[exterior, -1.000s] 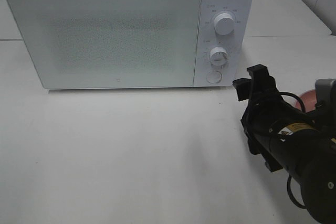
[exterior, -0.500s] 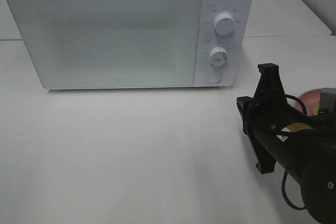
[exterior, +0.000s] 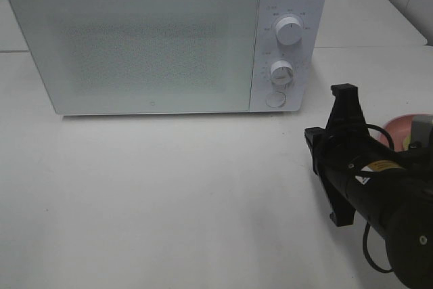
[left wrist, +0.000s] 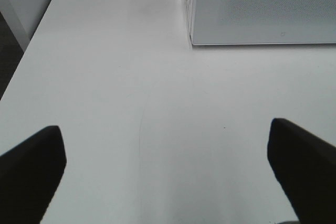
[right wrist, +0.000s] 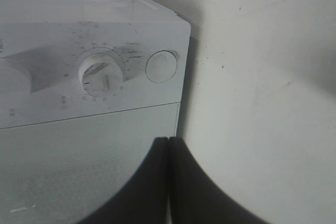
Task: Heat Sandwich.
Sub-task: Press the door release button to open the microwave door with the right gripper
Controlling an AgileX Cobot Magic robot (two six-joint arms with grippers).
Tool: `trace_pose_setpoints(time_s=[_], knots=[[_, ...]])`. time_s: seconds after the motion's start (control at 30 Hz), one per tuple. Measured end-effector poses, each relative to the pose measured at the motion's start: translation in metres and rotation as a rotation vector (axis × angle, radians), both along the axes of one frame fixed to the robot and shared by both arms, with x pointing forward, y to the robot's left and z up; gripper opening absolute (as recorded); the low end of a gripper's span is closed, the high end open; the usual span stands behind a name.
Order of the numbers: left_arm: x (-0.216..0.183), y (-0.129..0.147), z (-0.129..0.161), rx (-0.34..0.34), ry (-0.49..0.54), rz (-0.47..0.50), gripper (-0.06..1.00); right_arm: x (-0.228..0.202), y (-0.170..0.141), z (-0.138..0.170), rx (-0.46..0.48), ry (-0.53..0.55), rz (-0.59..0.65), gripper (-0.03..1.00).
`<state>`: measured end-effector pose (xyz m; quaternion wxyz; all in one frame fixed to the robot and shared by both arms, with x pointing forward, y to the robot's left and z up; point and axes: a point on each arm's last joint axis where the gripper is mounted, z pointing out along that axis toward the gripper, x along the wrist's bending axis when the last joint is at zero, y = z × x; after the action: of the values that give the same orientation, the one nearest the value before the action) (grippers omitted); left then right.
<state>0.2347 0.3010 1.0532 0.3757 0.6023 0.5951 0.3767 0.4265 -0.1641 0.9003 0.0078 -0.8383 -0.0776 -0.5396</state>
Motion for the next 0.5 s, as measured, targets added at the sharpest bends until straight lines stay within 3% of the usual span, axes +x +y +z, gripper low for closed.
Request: trace_pose_setpoints(time_s=[0.5], knots=[[0.0,0.0,0.0,0.0,0.0,-0.001,0.99,0.047,0.007,-0.015,0.037,0.017,-0.005,0.01]])
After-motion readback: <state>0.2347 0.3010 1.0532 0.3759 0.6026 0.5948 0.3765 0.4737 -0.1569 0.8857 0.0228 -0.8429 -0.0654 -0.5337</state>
